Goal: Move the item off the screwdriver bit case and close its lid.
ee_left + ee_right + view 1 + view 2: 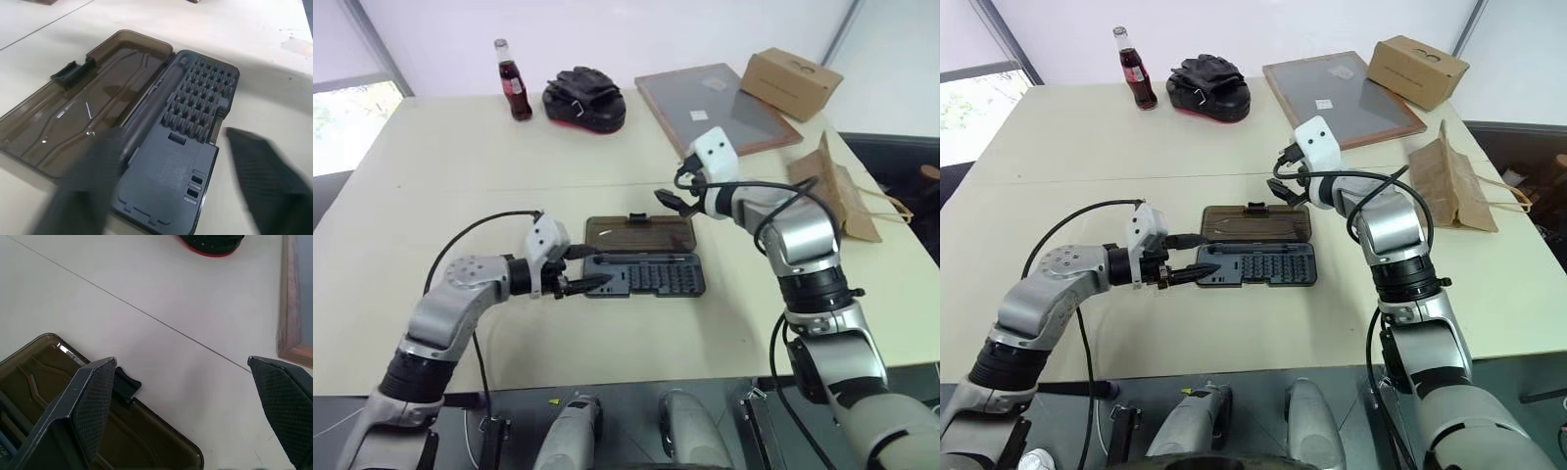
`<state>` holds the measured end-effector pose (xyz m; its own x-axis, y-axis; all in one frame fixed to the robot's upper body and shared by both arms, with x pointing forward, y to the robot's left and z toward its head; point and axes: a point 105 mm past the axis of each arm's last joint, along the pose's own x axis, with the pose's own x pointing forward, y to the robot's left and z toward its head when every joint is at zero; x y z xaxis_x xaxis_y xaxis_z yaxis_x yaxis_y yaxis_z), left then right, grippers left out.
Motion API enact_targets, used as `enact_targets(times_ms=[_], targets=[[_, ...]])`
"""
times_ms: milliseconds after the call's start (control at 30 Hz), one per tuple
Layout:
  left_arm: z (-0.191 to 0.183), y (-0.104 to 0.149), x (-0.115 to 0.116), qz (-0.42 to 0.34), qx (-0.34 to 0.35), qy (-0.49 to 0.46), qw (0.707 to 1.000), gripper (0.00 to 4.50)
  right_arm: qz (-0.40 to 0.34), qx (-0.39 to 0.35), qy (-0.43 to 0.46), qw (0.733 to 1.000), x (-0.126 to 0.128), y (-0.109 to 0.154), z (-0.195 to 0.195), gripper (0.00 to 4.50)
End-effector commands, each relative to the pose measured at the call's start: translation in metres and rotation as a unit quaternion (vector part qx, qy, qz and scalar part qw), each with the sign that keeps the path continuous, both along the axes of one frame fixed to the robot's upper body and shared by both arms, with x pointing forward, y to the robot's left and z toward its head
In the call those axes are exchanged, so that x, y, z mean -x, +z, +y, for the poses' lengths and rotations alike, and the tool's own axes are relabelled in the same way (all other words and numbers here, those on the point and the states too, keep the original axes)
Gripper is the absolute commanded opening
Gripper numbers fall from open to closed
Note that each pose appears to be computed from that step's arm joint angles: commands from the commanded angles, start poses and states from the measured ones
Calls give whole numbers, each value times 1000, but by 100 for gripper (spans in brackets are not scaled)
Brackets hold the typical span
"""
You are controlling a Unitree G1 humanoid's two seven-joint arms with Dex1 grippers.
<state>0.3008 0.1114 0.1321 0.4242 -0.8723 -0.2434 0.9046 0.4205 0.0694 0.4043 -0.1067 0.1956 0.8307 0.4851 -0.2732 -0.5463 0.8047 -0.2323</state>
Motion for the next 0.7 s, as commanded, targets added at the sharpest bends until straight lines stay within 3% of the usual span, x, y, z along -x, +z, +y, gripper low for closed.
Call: enact_targets(times_ms=[33, 100, 300, 700], targets=[[-2, 8, 1, -22, 5, -9, 1000, 100, -31, -1, 12, 999, 0, 15, 6, 450], [-3, 7, 2, -24, 4, -12, 1000, 7, -30, 2, 13, 999, 0, 14, 6, 450], [-7, -6, 0, -3, 4, -16, 1000, 7, -20, 59, 36, 997, -7, 0, -1, 450], [-5, -38, -11, 23, -18, -16, 999, 7, 43, 142, 89, 985, -48, -13, -18, 450]])
